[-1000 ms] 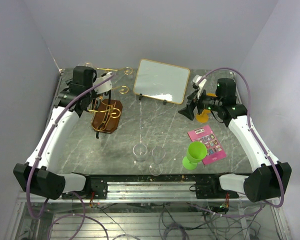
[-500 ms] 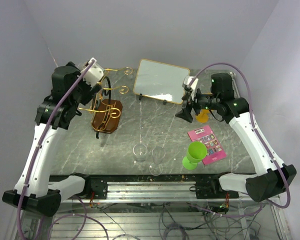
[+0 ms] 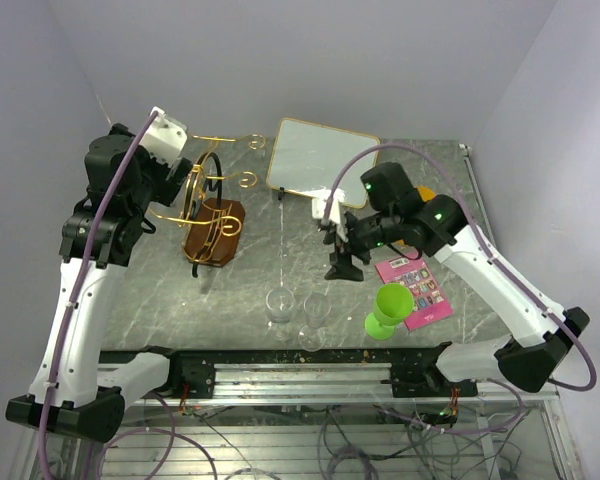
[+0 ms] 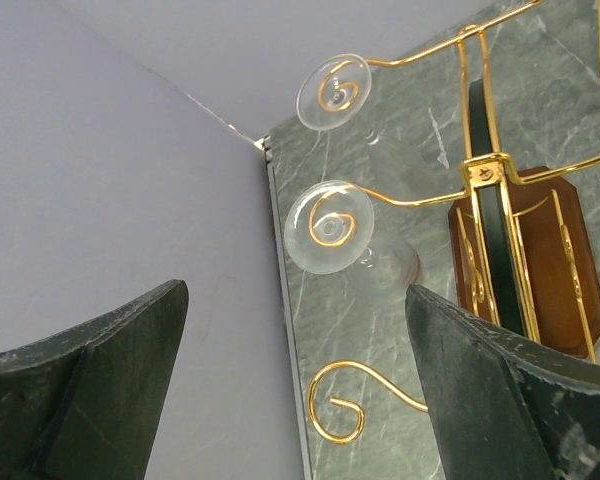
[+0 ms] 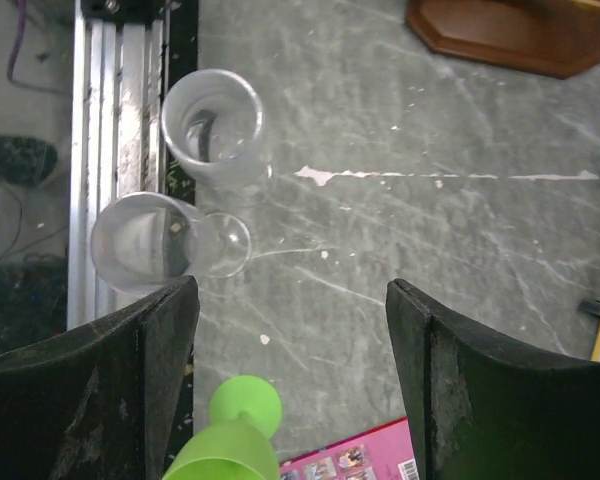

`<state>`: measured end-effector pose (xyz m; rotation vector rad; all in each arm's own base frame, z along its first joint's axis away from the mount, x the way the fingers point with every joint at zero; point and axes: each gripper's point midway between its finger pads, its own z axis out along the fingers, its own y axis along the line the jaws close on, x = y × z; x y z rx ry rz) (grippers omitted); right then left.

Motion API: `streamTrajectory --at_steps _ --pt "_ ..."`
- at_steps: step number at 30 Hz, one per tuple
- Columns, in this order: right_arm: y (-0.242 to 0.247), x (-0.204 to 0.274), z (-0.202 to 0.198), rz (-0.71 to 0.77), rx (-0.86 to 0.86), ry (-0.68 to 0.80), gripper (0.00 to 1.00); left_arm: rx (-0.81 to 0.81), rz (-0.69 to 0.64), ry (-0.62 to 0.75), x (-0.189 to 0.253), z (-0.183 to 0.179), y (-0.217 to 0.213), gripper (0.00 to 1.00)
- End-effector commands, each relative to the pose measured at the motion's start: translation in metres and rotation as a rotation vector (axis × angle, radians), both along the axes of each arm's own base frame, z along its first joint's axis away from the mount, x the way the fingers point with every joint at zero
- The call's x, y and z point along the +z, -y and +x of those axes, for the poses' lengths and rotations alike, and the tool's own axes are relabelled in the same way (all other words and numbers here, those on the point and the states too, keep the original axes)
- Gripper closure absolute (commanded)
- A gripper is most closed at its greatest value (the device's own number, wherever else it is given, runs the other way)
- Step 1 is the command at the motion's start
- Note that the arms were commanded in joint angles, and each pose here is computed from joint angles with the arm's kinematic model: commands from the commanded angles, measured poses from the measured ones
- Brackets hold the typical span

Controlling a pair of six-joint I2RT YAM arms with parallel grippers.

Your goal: Place the wine glass upside down on the wine glass rack

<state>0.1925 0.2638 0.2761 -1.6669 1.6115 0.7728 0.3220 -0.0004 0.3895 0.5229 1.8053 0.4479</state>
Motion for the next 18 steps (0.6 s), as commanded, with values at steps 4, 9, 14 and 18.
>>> streamTrajectory --at_steps 4,9,14,18 --pt "-0.006 -0.031 -0.026 -0.173 0.044 0.015 0.25 0.044 -0.049 0.021 -0.008 0.010 -0.010 0.00" --pt "-0.012 -0.045 -0.036 -0.237 0.075 0.011 0.27 0.048 -0.042 0.006 -0.012 0.015 -0.010 0.00" --pt "-0.021 -0.058 -0.043 -0.276 0.106 0.002 0.34 0.045 -0.031 -0.011 -0.019 0.018 -0.010 0.00" --pt "-0.024 -0.068 -0.047 -0.318 0.122 0.000 0.42 0.052 -0.025 -0.020 -0.028 0.019 -0.012 0.00"
